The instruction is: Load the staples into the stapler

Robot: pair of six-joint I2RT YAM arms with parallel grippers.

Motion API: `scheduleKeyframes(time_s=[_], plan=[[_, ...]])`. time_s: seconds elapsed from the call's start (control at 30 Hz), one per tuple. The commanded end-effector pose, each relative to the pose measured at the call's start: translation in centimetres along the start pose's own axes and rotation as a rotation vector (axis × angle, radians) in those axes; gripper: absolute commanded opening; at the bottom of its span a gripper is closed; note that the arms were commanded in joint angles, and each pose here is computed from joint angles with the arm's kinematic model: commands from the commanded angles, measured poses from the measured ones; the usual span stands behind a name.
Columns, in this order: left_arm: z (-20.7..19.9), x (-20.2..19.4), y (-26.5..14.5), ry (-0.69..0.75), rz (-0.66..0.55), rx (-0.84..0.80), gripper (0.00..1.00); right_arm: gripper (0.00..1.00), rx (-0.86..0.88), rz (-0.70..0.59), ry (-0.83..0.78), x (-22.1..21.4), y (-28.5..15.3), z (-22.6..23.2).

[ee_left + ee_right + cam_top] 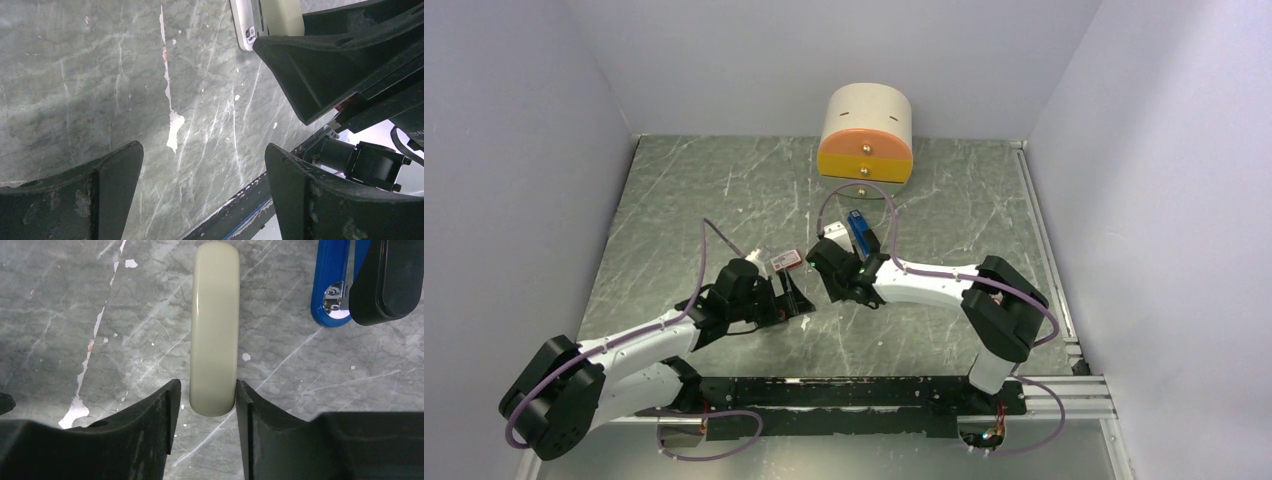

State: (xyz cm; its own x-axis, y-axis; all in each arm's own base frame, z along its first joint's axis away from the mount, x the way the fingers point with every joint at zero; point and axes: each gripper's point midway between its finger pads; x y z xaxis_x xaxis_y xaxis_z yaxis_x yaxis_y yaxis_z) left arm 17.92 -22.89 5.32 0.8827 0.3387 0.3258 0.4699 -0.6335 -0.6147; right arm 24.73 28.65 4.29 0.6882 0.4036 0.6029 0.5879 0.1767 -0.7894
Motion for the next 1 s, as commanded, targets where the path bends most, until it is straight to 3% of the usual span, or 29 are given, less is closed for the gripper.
scheduleKeyframes(time_s=[0.0, 0.17, 0.43, 0.6, 0.83, 0.97], plan=[[-1.4, 1.4, 0.1, 0.017, -0.058, -0.032, 0.96, 0.44, -0.001, -0.054, 0.013, 1.8, -0.1, 0.3], [-1.4, 1.3, 0.2, 0.018, -0.060, -0.045, 0.94, 0.21, 0.015, -0.061, 0.029, 2.0, -0.5, 0.5], [-3.2, 1.9, 0.2, 0.016, -0.132, -0.157, 0.91, 0.15, 0.148, -0.079, 0.234, 2.6, -4.0, 1.8], [-4.3, 2.1, 1.1, 0.067, -0.131, -0.160, 0.81, 0.12, 0.203, -0.081, 0.374, 2.5, -5.2, 2.2], [-5.0, 2.1, 2.2, 0.142, -0.161, -0.172, 0.57, 0.12, 0.268, -0.062, 0.451, 2.6, -6.5, 2.4], [-5.9, 1.8, 2.1, 0.162, -0.189, -0.235, 0.52, 0.12, 0.313, -0.048, 0.466, 2.6, -7.2, 2.5]])
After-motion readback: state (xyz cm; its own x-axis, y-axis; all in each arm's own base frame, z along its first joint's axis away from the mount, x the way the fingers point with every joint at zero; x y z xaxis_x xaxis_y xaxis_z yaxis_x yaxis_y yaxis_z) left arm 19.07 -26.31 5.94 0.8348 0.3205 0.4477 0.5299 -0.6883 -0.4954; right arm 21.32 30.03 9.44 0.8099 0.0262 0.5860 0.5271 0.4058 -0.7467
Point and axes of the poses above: each gripper's point midway between its finger pads, its own y axis out along the fingers, its own z axis along the line the jaws close on, x = y × z, and after that the axes turned 2 degrees about -y, right-handed
